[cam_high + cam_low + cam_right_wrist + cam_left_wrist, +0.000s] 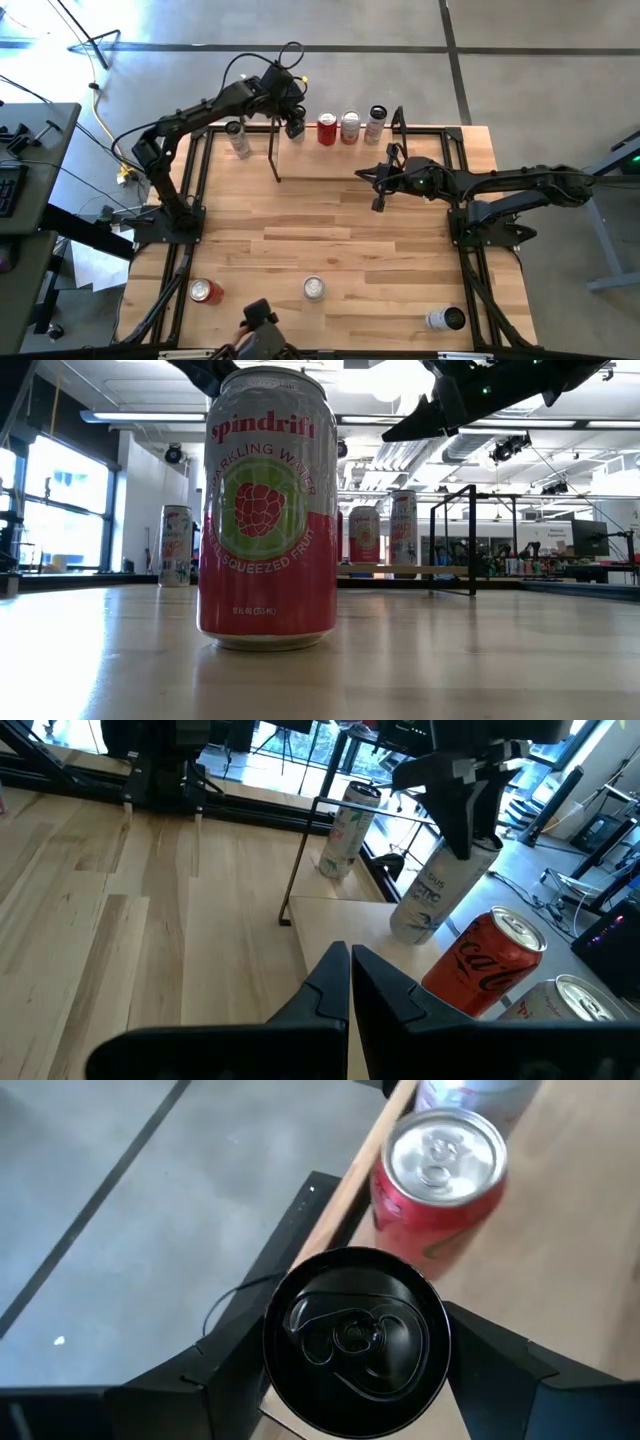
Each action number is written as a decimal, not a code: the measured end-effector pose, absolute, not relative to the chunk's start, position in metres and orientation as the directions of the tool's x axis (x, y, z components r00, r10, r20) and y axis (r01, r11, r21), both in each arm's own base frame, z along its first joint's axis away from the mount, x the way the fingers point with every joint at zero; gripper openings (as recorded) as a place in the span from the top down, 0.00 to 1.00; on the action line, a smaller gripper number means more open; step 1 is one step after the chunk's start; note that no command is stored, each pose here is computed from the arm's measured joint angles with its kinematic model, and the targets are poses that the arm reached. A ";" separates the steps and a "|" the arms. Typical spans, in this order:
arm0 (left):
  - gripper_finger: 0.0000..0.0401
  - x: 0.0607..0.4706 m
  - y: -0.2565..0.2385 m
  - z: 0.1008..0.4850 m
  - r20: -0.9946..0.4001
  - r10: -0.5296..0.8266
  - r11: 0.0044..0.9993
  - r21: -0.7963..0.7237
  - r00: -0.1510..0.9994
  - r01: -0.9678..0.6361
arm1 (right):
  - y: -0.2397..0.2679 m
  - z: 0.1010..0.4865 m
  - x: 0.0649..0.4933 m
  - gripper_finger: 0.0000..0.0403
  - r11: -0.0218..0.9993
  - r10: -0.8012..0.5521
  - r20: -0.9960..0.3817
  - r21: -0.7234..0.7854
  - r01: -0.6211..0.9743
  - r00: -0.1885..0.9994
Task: Place canned beverage on shelf
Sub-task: Put the right white and blue soda can on the shelf
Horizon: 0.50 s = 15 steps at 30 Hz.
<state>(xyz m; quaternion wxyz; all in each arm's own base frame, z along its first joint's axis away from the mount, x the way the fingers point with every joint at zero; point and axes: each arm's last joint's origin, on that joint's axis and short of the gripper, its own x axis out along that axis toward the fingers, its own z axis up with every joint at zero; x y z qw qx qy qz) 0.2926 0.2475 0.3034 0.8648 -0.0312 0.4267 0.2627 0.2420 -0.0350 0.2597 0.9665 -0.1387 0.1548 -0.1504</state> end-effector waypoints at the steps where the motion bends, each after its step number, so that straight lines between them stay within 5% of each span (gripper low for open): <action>1: 0.39 0.293 0.248 0.303 -0.751 0.430 0.860 0.171 0.501 -0.481 | -0.035 0.260 0.242 1.00 0.916 -0.334 -0.258 -0.315 0.248 0.907; 15: 0.37 0.295 0.247 0.304 -0.745 0.414 0.865 0.144 0.523 -0.481 | -0.035 0.260 0.242 1.00 0.916 -0.334 -0.258 -0.315 0.248 0.907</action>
